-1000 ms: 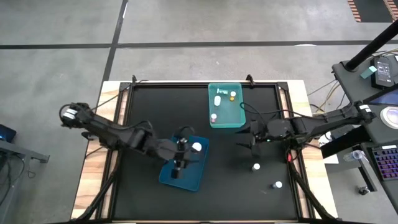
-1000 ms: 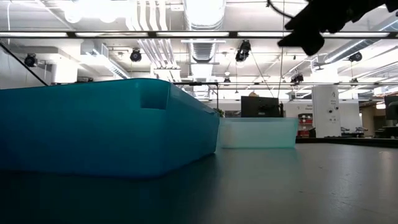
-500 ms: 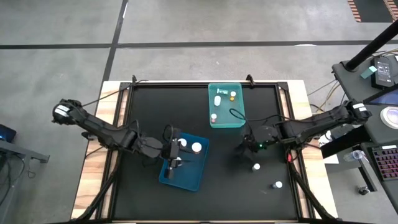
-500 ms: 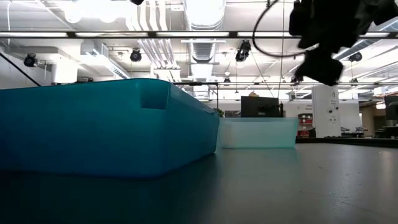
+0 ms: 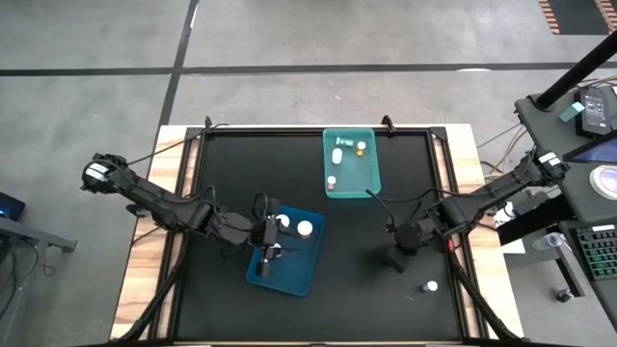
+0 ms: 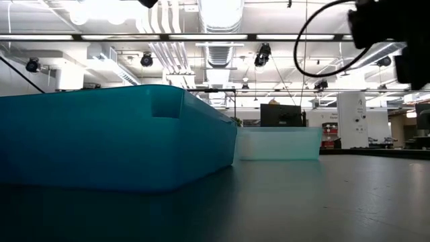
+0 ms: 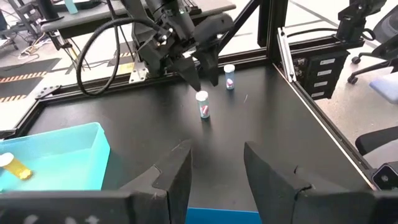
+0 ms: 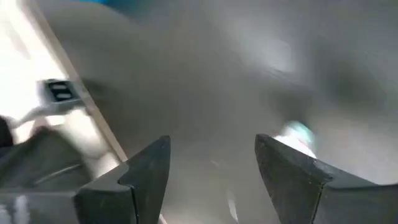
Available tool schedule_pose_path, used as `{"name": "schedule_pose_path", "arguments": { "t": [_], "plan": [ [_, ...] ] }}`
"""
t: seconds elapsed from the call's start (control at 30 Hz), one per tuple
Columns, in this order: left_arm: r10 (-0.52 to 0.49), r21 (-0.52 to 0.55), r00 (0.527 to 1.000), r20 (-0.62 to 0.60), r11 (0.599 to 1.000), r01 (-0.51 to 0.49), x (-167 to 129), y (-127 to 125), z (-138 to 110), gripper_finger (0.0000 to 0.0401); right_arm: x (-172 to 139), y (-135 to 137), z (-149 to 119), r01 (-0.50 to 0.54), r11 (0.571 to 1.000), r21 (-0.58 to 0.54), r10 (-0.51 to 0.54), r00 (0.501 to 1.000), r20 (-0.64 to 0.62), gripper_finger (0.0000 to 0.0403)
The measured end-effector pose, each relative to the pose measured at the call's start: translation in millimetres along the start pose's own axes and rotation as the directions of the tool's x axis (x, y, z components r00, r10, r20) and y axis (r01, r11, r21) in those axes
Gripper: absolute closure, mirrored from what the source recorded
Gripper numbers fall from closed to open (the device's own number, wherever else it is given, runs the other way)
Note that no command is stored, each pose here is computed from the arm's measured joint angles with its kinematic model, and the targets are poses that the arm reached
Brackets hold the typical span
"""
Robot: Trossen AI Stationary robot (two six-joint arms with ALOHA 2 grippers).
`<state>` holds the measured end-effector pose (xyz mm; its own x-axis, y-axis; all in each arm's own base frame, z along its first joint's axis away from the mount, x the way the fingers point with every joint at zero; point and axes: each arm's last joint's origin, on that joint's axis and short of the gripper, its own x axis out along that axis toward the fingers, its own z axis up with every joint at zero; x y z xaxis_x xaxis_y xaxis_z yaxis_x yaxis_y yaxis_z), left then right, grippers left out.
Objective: Pick and place medicine bottles into bin by pill shape (circle, oval)
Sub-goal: Put the green capsule bottle into the blue bin
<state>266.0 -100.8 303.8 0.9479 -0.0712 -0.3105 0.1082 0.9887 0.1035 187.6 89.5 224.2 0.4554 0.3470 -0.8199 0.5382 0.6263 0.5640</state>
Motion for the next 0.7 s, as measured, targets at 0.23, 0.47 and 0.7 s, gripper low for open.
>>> {"name": "schedule_pose_path", "arguments": {
  "t": [0.23, 0.47, 0.7],
  "plan": [
    [0.003, 0.000, 1.000, 0.001, 1.000, -0.003, 0.0, 0.1, 0.4, 0.0271, -5.5, -11.0, -17.6, 0.234, 0.959, 0.157, -0.229, 0.972, -0.053, 0.0177],
    [0.027, -0.002, 1.000, 0.003, 1.000, -0.027, 0.0, 0.8, 0.6, 0.0271, -10.5, -25.7, -23.2, 0.398, 0.882, 0.252, -0.392, 0.917, -0.079, 0.0177],
    [0.029, -0.002, 1.000, 0.004, 1.000, -0.029, 0.0, 0.8, 0.6, 0.0271, -11.9, -22.6, -26.8, 0.395, 0.879, 0.268, -0.381, 0.919, -0.103, 0.0177]
  ]
}}
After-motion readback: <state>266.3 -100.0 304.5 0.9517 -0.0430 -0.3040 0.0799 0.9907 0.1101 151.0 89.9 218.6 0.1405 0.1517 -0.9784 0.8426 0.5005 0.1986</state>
